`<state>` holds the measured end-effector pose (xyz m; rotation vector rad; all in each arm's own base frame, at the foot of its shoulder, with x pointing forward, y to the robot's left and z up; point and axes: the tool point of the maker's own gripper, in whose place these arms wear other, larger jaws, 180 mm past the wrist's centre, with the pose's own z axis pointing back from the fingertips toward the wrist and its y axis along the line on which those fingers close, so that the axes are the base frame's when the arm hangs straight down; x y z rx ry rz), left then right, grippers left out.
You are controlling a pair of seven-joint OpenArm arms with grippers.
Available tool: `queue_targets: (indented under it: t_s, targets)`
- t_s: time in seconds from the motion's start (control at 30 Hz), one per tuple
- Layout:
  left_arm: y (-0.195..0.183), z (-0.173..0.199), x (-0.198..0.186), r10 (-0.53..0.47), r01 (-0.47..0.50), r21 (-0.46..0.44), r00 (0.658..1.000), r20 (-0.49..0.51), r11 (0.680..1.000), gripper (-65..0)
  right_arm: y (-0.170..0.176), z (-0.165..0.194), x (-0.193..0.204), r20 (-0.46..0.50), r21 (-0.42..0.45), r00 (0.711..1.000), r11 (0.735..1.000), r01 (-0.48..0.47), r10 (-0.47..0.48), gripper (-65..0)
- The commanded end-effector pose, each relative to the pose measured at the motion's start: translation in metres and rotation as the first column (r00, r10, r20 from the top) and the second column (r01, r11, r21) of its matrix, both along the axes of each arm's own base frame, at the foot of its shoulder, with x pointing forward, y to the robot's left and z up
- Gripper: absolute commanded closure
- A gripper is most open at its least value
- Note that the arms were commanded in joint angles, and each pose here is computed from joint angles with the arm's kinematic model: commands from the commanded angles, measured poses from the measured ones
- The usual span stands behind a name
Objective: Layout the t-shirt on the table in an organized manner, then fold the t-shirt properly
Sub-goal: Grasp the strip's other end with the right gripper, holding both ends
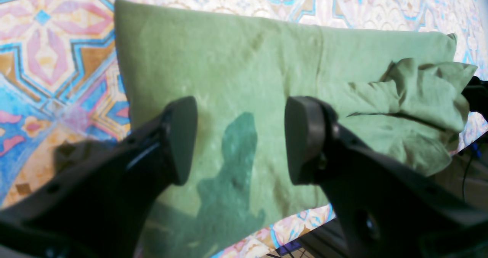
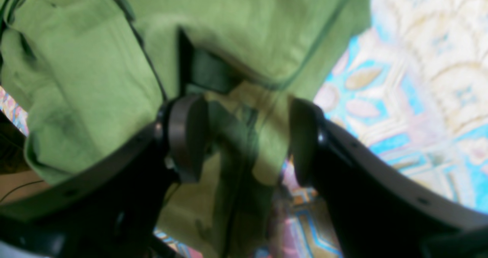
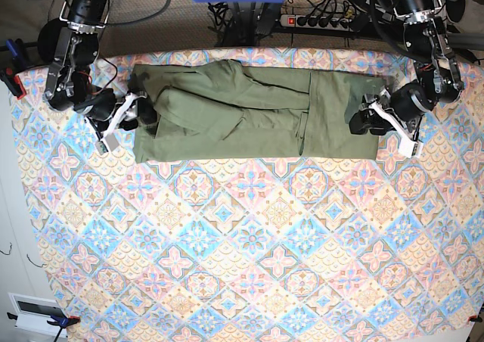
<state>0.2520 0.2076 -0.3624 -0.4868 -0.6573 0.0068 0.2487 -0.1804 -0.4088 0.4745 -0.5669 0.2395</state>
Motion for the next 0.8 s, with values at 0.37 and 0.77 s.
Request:
queue_targets:
  t_s: [0.37,0.77]
  targets:
    - [0.002,0.011,0.008,-0.002,0.002,0.002,0.999,0.044,1.000,-36.1,-0.005,0.013,0.011,0.053,0.004,0.999,1.000,0.007,-0.008,-55.0]
    - [0.002,0.010,0.007,-0.002,0.002,0.001,0.999,0.041,1.000,-36.1,-0.032,0.019,0.011,0.069,-0.009,0.994,0.996,0.090,-0.089,-54.6]
